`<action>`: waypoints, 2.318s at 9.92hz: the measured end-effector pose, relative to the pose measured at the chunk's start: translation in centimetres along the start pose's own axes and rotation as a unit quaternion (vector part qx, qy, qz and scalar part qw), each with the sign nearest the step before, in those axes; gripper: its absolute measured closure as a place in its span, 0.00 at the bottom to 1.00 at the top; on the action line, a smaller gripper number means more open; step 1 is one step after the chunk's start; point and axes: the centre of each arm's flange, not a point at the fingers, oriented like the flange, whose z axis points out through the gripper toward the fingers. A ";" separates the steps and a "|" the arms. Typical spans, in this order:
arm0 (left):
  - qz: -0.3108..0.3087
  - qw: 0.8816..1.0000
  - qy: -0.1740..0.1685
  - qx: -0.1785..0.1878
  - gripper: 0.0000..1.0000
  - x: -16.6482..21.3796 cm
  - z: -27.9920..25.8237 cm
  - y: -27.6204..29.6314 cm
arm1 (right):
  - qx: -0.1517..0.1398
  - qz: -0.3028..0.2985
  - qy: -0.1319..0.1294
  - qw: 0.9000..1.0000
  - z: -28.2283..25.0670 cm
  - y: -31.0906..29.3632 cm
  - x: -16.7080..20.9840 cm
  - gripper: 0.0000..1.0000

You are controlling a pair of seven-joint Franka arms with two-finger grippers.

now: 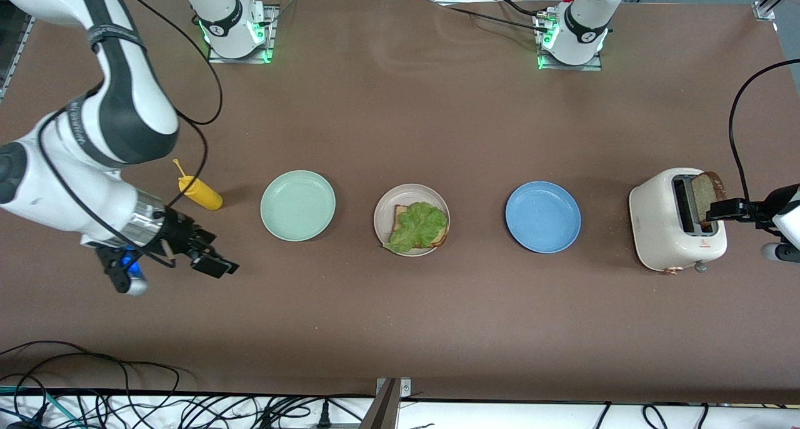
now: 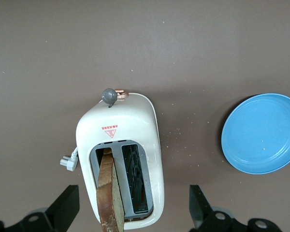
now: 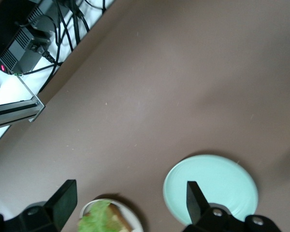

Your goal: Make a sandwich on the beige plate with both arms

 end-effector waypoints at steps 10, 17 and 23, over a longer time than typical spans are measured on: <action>-0.016 1.000 0.002 -0.001 0.00 -0.3 2.7 -2.1 | 0.172 -0.217 -0.017 0.961 -6.2 18.2 13.6 0.00; -0.041 0.997 0.064 0.011 0.00 -4.9 6.9 -4.1 | 0.196 -0.301 -0.056 0.932 -6.4 24.6 15.1 0.00; -0.038 0.996 0.078 0.014 0.00 -5.7 8.5 -3.4 | 0.196 -0.332 -0.063 0.920 -6.7 25.8 15.1 0.00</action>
